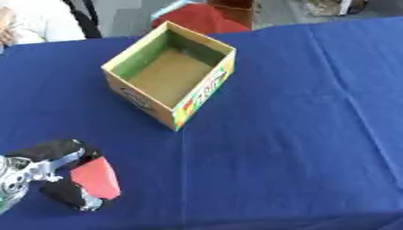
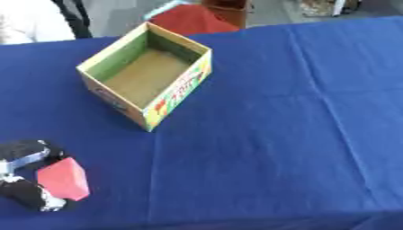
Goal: Pick up objects on the table and place them in the box.
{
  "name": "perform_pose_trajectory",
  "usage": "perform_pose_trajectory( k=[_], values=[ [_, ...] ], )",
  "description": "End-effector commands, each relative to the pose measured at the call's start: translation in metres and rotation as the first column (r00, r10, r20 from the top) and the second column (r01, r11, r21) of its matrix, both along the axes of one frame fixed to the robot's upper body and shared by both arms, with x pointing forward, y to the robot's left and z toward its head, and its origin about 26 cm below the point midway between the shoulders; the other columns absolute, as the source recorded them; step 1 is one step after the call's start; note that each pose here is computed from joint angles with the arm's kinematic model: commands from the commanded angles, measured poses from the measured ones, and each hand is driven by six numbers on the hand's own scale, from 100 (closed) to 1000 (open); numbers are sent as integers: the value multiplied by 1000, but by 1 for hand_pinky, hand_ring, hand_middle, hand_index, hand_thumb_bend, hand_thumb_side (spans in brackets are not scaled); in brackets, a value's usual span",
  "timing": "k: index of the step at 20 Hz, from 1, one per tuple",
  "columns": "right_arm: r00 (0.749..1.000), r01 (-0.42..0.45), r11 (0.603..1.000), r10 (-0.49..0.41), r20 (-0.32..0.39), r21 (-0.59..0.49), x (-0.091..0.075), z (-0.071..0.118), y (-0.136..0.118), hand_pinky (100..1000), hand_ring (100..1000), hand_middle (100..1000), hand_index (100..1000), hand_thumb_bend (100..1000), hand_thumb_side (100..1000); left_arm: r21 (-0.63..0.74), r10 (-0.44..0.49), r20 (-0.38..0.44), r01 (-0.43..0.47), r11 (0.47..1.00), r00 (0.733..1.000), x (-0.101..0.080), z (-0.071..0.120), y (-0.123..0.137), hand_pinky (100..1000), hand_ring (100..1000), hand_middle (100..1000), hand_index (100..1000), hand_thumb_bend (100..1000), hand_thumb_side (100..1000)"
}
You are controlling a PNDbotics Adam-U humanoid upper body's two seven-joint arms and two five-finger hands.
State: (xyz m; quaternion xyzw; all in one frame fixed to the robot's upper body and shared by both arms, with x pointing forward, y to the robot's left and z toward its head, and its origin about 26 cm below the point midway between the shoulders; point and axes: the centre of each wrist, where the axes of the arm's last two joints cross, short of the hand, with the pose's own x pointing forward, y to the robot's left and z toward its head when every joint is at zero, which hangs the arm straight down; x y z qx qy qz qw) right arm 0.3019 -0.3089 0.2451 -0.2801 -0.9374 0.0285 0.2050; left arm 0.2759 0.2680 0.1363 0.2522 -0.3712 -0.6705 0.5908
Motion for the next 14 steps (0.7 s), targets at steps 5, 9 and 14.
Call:
perform_pose_trajectory(
  k=[5,9,14],
  values=[
    [1000,-1,1000,1,28,-12,-4,8,-1,686,750,856,776,100,1000,-3,-10,70,10,1000,998,-3,18,2,470,566,458,694,100,293],
    [1000,7,1000,-6,24,-15,-5,7,-2,686,750,856,776,100,1000,-19,-52,137,55,998,989,-2,38,8,450,551,445,682,100,277],
    [1000,11,1000,-10,23,-19,-5,8,-3,687,751,855,776,100,1000,-23,-133,289,146,989,948,10,76,11,446,550,443,689,100,270]
  ],
)
